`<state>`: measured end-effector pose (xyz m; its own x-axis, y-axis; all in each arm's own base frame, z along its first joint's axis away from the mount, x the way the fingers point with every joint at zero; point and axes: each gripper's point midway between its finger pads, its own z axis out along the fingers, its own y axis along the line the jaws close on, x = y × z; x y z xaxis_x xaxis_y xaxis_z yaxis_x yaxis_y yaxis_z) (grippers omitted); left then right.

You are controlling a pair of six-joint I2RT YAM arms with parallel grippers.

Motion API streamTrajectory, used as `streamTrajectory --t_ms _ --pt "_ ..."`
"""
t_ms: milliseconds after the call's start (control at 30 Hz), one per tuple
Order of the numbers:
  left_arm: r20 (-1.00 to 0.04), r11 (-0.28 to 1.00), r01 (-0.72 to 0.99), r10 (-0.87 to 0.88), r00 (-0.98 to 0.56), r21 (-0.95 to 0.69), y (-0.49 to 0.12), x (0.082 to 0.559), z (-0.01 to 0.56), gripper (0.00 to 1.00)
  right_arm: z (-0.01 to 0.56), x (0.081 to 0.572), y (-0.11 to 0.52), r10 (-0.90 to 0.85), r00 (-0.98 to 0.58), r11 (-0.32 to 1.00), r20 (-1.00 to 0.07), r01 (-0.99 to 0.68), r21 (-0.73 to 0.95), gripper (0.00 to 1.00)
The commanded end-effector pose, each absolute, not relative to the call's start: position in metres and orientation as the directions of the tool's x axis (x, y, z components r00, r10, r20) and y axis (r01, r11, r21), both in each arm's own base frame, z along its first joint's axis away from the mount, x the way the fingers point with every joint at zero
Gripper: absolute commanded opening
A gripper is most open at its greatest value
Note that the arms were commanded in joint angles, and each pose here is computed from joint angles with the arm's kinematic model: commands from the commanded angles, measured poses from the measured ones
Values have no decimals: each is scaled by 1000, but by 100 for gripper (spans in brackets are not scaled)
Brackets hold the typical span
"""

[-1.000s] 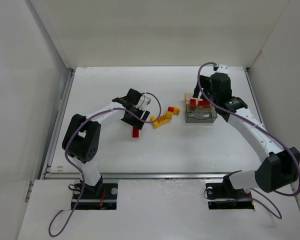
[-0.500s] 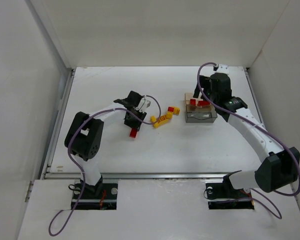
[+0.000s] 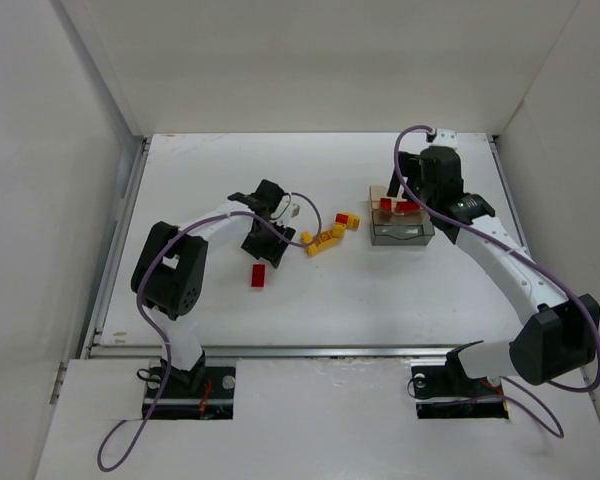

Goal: Sort the legos into containers by color

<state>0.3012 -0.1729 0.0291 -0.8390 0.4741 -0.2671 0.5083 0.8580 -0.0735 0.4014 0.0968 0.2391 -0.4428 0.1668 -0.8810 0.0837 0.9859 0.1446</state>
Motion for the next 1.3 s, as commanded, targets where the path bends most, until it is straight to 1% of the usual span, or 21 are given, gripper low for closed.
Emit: streamTrajectory --t_ms 0,67,233,333,433,500,533,567,633,667,767,800,833,900,933,967,1067,1100,1167,1200,1267 --pt "-241 855 512 481 -843 -81 -168 295 47 56 262 408 96 169 -394 985 -903 84 148 87" --pt "-217 863 501 476 -852 -73 -161 291 46 59 263 405 95 169 -394 985 -903 84 148 87" --pt "-248 897 439 416 -875 -45 -148 300 55 74 264 405 94 169 -392 985 -904 92 144 87" --pt "-213 899 432 409 -887 -73 -147 288 46 78 263 403 93 169 -392 985 -904 92 144 87" --pt "-169 897 432 413 -895 -97 -145 272 35 75 258 402 92 166 -401 986 -901 93 140 87" --pt "-166 895 432 413 -895 -106 -145 269 35 70 262 401 92 169 -393 985 -904 92 144 87" --pt "-166 895 432 413 -895 -106 -145 269 35 61 262 401 92 160 -394 987 -905 88 135 87" --pt "-166 895 432 413 -895 -106 -145 269 35 55 262 401 92 159 -394 987 -905 88 135 87" --pt "-176 890 443 420 -890 -113 -147 271 37 47 258 400 90 157 -399 987 -903 97 128 87" --pt "-185 889 444 420 -889 -113 -148 273 37 41 258 400 90 157 -399 987 -903 98 128 87" --pt "-175 888 443 421 -890 -122 -149 271 35 28 258 400 90 157 -399 987 -903 98 128 87" --pt "-175 888 443 421 -890 -122 -149 271 35 12 258 400 90 157 -399 987 -903 98 128 87" --pt "-175 888 443 421 -890 -122 -149 271 35 3 258 400 90 157 -399 987 -903 98 128 87" --pt "-201 887 446 418 -886 -121 -153 279 41 0 261 399 89 159 -391 987 -906 96 132 87" --pt "-218 881 457 426 -878 -118 -155 285 45 0 261 398 91 159 -395 987 -905 86 137 87" --pt "-271 879 463 421 -866 -116 -162 301 59 0 261 398 91 159 -395 987 -905 86 137 87" --pt "-407 858 491 399 -822 -149 -178 341 98 0 269 398 107 112 -387 990 -915 -34 135 89" --pt "-522 845 510 366 -770 -159 -191 371 136 0 271 398 113 93 -384 989 -919 -75 131 89" --pt "-621 821 522 287 -729 -233 -203 396 176 0 288 395 128 63 -343 973 -937 -189 134 89" --pt "-705 810 536 235 -669 -239 -212 420 211 0 291 395 134 66 -335 965 -940 -219 146 89" --pt "-771 799 534 148 -620 -277 -219 436 248 0 309 389 152 56 -285 933 -957 -327 152 89"
